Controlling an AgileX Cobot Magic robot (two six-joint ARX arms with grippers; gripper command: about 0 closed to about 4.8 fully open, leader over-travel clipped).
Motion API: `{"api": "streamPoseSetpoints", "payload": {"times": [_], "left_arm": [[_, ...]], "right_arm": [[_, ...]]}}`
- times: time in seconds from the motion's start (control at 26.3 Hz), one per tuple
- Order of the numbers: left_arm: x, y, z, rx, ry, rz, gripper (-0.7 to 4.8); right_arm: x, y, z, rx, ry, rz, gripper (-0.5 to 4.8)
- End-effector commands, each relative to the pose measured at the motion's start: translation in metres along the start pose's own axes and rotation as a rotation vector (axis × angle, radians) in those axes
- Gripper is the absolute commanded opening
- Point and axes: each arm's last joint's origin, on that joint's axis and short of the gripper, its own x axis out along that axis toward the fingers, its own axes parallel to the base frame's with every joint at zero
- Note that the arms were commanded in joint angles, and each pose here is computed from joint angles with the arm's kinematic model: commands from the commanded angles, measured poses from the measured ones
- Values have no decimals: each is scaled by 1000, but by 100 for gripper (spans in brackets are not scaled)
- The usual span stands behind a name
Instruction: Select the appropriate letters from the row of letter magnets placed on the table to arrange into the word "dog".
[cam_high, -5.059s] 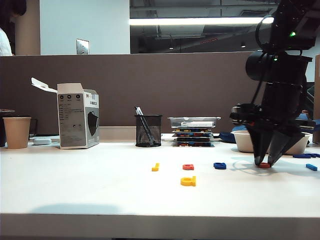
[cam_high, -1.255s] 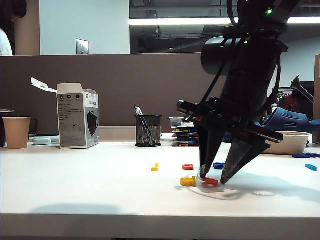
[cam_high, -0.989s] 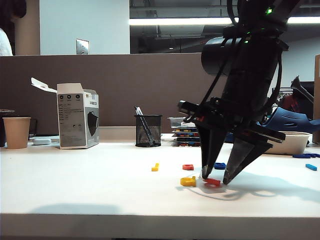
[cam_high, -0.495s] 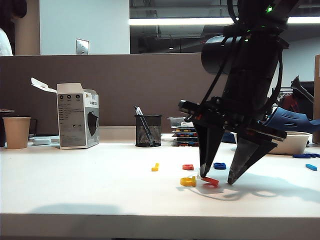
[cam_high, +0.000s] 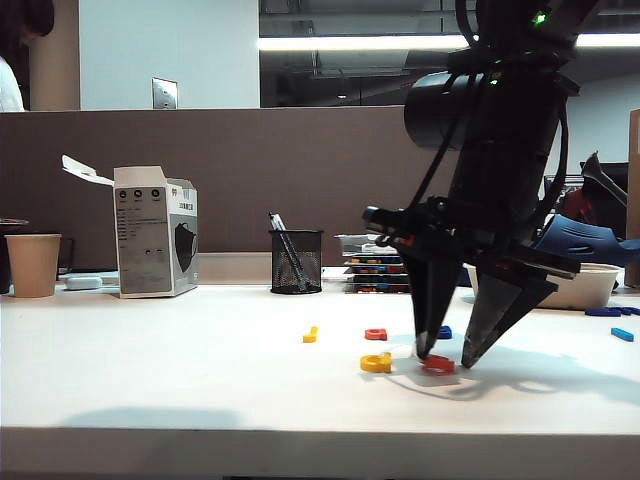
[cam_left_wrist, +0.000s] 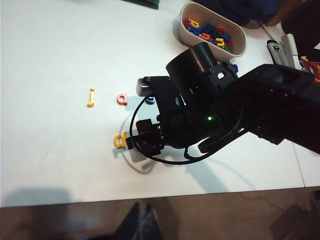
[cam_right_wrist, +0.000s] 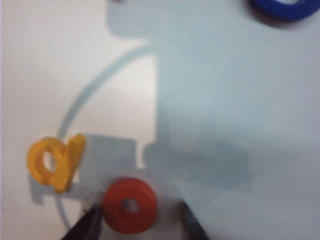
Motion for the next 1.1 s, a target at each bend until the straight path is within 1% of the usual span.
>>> {"api": "streamPoseSetpoints", "payload": {"times": [0.04,0.19,0.23,0.3,0.38,0.42,0.46,0.53,0.57,0.68,0.76,0.91,1.1], "left_arm": [[-1,0,1,-2,-7,-2,-5],[-1,0,1,-2,-7,-2,-5],[-1,0,1,-2,-7,-3,-5],[-1,0,1,-2,-7,-2,-5],[-1,0,1,-2,-7,-2,-5],[-1,0,1,-2,-7,-3,-5],[-1,0,1,-2,-7,-3,-5],[-1,0,1,-2,-7,-2,-5],[-1,0,1,-2,-7,-2,-5],[-1,0,1,-2,-7,-2,-5],[-1,0,1,-2,-7,-2,-5],[-1,0,1,-2,-7,-3,-5],[-1,0,1,-2,-7,-2,-5]], "right_arm": [[2,-1,-2,2,21,-7,198],[1,0,-2,2,28,18,232],[0,0,-2,3,28,14,226],[-1,0,-1,2,25,9,164],[-2,1,0,2,24,12,158],[-2,1,0,2,24,12,163],[-3,2,1,0,24,15,184],[-4,2,2,0,20,16,244],[-5,2,2,0,19,16,254],[-10,5,7,-4,0,18,251],[-17,7,12,-9,-22,24,142],[-19,8,11,-5,3,20,149],[-19,7,8,-22,34,7,141]]}}
